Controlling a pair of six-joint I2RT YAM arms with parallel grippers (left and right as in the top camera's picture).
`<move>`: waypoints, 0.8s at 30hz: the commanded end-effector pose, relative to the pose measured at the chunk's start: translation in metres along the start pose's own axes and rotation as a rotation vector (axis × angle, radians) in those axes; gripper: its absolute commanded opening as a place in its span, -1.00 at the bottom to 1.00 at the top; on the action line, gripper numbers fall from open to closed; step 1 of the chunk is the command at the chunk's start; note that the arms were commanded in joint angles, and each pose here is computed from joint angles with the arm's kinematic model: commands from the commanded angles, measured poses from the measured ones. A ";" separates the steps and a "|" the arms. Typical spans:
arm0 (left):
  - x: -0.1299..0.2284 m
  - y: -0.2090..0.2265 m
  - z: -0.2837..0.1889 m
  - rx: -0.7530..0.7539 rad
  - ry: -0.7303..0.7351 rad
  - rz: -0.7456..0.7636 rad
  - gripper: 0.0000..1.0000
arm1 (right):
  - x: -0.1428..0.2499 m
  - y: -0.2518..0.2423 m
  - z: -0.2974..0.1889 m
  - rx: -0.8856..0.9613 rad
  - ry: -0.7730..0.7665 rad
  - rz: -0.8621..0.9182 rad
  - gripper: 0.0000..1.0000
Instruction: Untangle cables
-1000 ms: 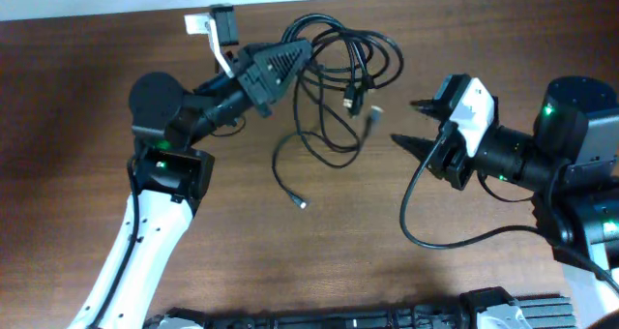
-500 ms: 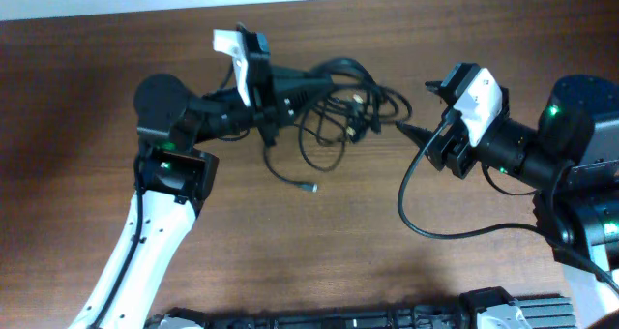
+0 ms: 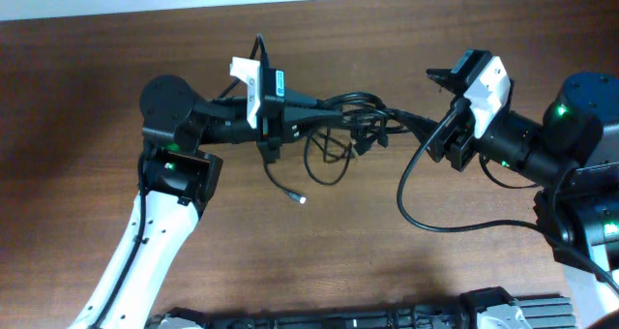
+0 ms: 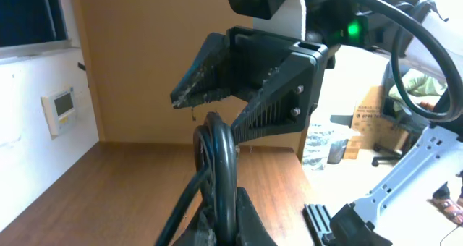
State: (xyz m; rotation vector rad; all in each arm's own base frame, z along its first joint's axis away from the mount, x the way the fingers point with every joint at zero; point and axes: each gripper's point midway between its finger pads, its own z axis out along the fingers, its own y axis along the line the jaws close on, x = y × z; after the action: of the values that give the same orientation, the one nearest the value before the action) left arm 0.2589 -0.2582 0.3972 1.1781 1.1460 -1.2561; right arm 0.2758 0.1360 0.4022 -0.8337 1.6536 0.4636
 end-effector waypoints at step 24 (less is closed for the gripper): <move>-0.024 0.037 0.016 -0.293 -0.125 -0.123 -1.00 | 0.007 0.025 -0.005 -0.123 0.021 0.062 0.25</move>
State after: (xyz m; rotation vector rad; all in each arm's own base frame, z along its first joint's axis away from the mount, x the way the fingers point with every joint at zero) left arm 0.2806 -0.2810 0.4081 0.9373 1.2571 -1.2388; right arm 0.2596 0.1446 0.3880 -0.8698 1.7074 0.5807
